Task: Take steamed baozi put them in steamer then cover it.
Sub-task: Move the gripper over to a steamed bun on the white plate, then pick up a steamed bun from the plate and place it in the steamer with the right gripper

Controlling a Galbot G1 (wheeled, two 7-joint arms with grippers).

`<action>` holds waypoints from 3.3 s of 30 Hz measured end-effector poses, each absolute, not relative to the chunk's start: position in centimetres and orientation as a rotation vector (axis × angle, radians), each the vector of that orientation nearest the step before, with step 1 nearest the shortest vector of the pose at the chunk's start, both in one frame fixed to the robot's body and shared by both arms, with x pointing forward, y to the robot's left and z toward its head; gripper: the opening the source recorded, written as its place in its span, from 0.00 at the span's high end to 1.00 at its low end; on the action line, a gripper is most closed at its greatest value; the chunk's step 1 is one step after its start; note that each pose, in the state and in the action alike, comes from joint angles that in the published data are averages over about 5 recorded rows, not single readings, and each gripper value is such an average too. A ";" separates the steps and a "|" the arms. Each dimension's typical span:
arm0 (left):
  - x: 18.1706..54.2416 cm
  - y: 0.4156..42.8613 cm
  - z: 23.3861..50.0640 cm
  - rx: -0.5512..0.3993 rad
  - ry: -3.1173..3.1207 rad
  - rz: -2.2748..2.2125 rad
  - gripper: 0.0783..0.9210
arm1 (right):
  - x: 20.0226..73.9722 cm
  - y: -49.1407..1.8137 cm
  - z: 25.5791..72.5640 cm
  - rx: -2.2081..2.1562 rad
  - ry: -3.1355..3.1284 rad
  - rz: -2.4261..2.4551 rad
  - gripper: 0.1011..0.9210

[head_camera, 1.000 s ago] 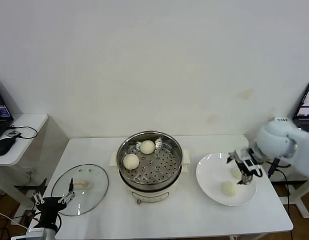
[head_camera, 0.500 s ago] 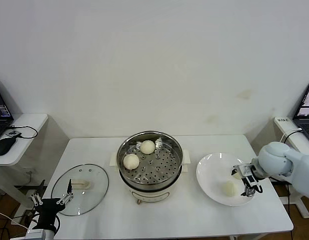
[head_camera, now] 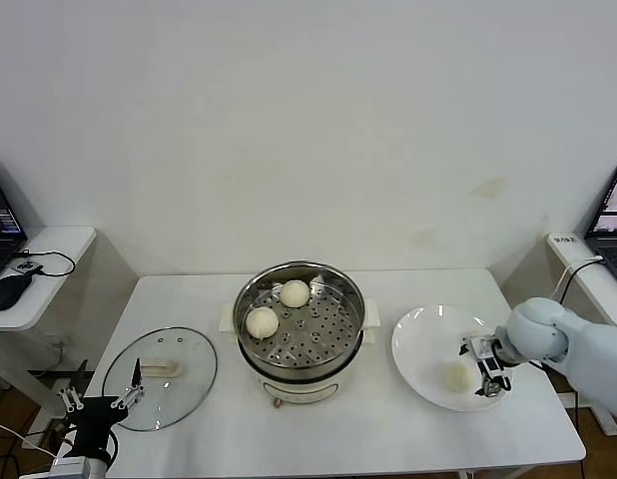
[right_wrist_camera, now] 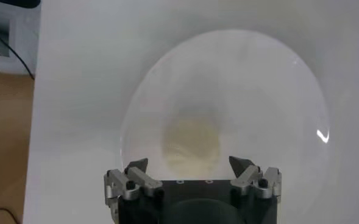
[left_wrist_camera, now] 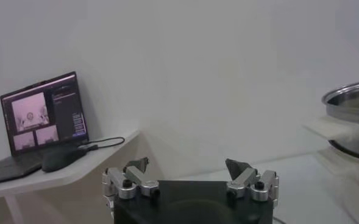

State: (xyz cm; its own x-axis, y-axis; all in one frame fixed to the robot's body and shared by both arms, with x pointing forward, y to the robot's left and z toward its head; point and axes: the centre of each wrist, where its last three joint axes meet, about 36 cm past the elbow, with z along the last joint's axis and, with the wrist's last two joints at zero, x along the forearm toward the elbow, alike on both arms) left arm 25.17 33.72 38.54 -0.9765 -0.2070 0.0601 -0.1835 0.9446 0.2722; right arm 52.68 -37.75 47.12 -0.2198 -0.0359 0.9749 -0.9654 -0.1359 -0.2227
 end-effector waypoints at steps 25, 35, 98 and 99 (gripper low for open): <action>25.2 33.8 38.5 0.307 -3.012 -0.410 0.12 | 53.6 -37.8 46.2 1.197 -1.353 1.404 0.37; 25.6 33.6 38.9 0.293 -3.030 -0.412 0.12 | 54.6 -37.7 51.7 1.203 -1.418 1.415 0.38; 25.2 34.4 39.4 0.371 -3.059 -0.388 0.12 | 58.3 -4.2 59.6 2.124 -0.661 2.145 0.36; 25.2 34.4 39.4 0.372 -3.058 -0.388 0.12 | 58.3 -4.2 59.6 2.128 -0.655 2.144 0.35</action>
